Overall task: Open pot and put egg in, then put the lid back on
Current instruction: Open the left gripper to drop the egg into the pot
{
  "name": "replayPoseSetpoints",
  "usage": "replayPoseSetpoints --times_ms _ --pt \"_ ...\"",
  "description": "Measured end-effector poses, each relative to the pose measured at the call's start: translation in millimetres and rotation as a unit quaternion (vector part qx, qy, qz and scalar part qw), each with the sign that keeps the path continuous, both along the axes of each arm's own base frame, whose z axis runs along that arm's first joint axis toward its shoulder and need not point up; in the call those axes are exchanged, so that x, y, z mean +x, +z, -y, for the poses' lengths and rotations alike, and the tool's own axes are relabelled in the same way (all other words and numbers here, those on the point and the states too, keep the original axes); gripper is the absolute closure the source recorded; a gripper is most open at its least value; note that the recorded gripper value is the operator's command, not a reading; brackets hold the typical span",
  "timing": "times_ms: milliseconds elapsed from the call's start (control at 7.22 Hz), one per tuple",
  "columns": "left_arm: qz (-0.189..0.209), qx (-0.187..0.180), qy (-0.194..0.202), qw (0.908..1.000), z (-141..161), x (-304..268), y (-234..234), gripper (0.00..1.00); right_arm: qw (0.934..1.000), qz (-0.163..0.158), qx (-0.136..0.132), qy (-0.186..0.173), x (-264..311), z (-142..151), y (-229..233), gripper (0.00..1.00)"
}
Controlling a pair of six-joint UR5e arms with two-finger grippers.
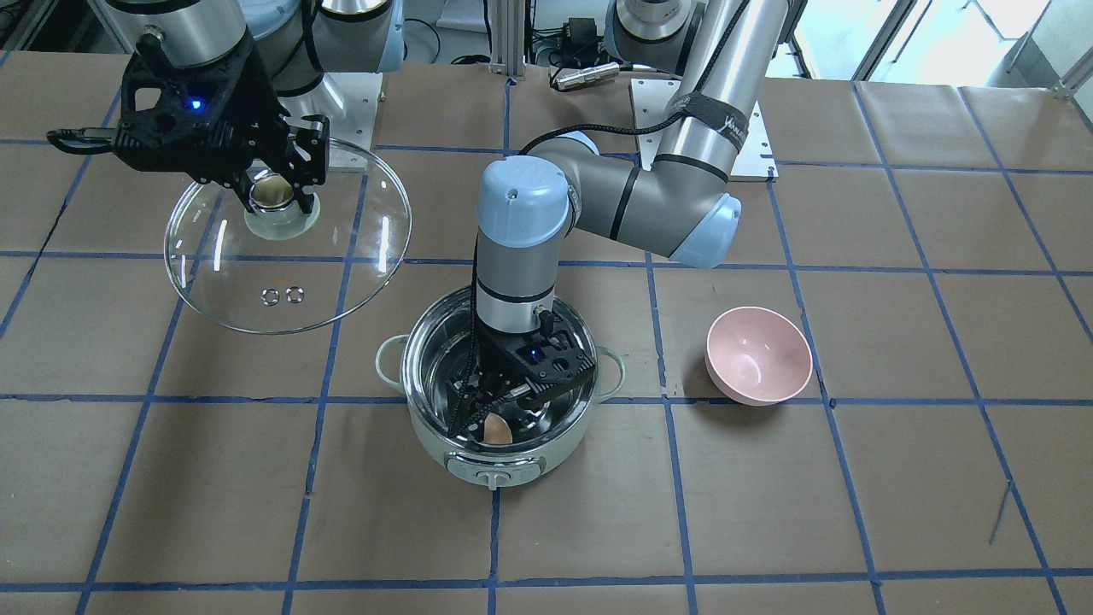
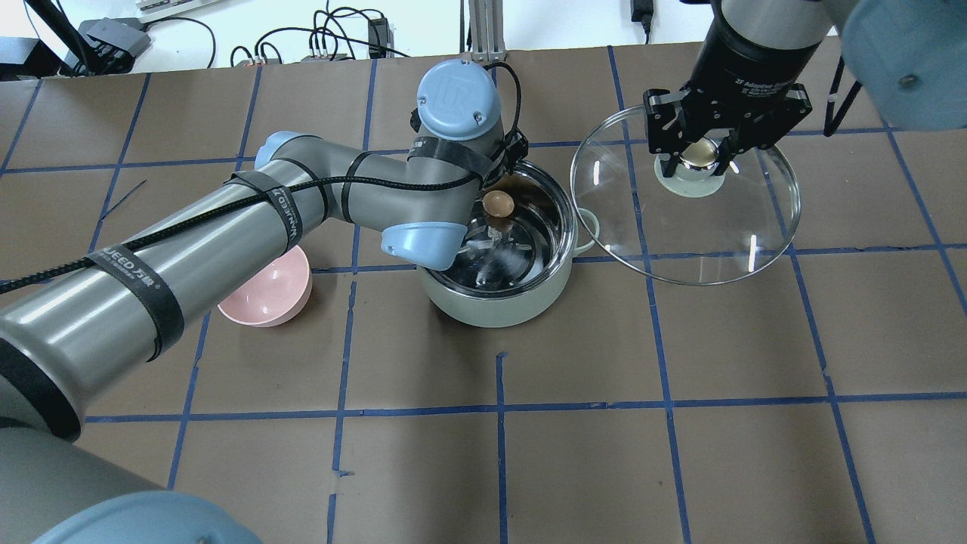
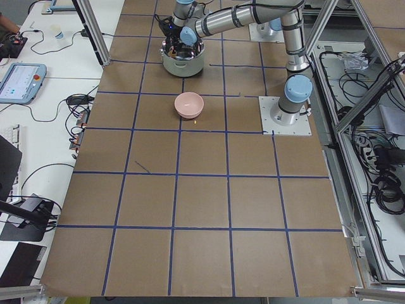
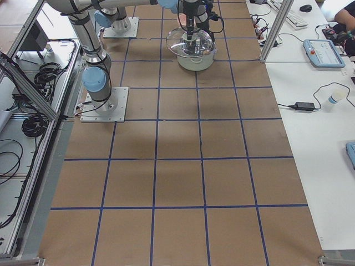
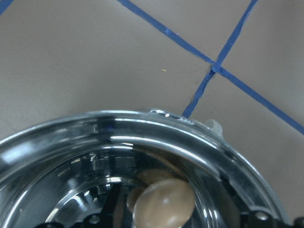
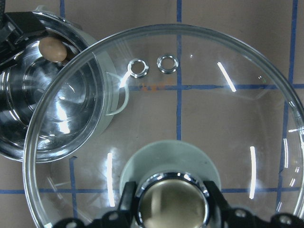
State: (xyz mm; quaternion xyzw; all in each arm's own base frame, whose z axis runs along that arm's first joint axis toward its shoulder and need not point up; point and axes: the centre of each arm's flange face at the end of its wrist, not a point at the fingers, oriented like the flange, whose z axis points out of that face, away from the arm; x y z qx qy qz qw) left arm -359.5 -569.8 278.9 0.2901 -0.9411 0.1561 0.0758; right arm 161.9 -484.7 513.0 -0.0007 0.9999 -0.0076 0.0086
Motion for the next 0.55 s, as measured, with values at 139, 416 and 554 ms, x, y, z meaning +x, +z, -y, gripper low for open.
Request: replayPoseSetpoints --times_ms 139,416,554 --pt "-0.002 -0.004 -0.002 1.0 -3 1 11 0.11 1.0 0.0 0.0 0.001 1 0 0 0.95" --pt "0.005 -0.001 -0.014 0.9999 -12 8 43 0.1 1.0 0.002 -0.003 0.001 4 0 2 0.95" --pt "0.015 0.006 -0.029 0.9994 -15 21 60 0.09 1.0 0.004 -0.006 0.002 8 1 4 0.95"
